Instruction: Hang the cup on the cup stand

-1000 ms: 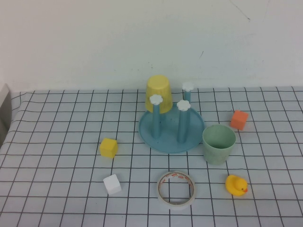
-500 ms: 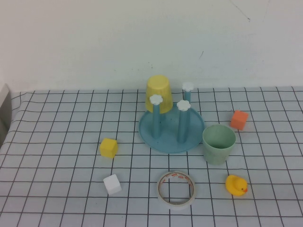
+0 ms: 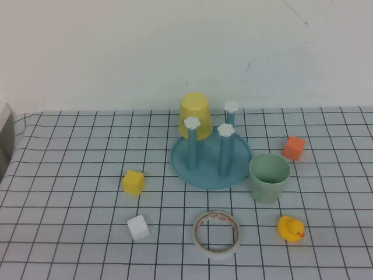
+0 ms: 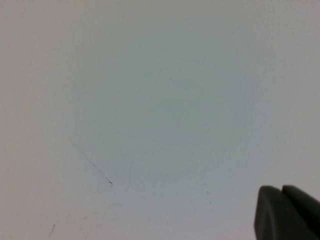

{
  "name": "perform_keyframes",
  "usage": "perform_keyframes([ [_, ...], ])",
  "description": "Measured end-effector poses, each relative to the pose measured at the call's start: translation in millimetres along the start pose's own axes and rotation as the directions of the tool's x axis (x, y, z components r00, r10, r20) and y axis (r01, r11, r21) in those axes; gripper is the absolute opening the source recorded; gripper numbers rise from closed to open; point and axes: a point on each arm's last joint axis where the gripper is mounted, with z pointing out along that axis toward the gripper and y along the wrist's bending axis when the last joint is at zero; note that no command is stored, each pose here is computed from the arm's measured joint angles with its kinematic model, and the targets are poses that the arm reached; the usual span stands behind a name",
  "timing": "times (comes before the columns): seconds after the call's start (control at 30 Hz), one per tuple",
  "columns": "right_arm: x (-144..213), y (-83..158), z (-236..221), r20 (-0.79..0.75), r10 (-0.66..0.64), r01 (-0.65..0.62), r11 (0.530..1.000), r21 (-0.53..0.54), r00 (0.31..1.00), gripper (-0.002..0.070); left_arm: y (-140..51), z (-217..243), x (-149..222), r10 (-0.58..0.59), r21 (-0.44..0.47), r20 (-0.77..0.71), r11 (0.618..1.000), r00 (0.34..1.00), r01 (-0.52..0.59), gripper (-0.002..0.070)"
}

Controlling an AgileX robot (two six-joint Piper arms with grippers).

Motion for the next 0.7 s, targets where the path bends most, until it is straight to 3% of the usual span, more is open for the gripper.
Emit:
perform_keyframes([
  [0.23, 0.0, -0.3, 0.0, 0.000, 0.010, -0.010, 1.000, 0.003, 1.000, -0.0001, 0.0, 0.0, 1.4, 0.000, 0.000, -0.015, 1.000, 1.000, 0.000, -0.0002],
  [0.4, -6.2, -1.4, 2.2, -0.063, -0.023, 0.024, 1.000, 0.003, 0.998, -0.0001, 5.9, 11.3, -13.6, 0.005, -0.012, -0.192, 1.000, 0.981, -0.008, -0.0002],
  [0.53, -31.7, -4.4, 5.0, -0.134, -0.105, 0.105, 0.994, -0.004, 0.985, -0.0001, 12.7, 25.5, -40.8, 0.005, -0.024, -0.290, 1.000, 0.957, -0.012, -0.0001],
  [0.7, -41.7, -6.3, 12.4, -0.288, -0.150, 0.146, 0.989, -0.037, 0.946, -0.0001, 15.9, 48.8, -38.0, -0.003, -0.016, -0.504, 1.000, 0.864, -0.005, -0.0002],
])
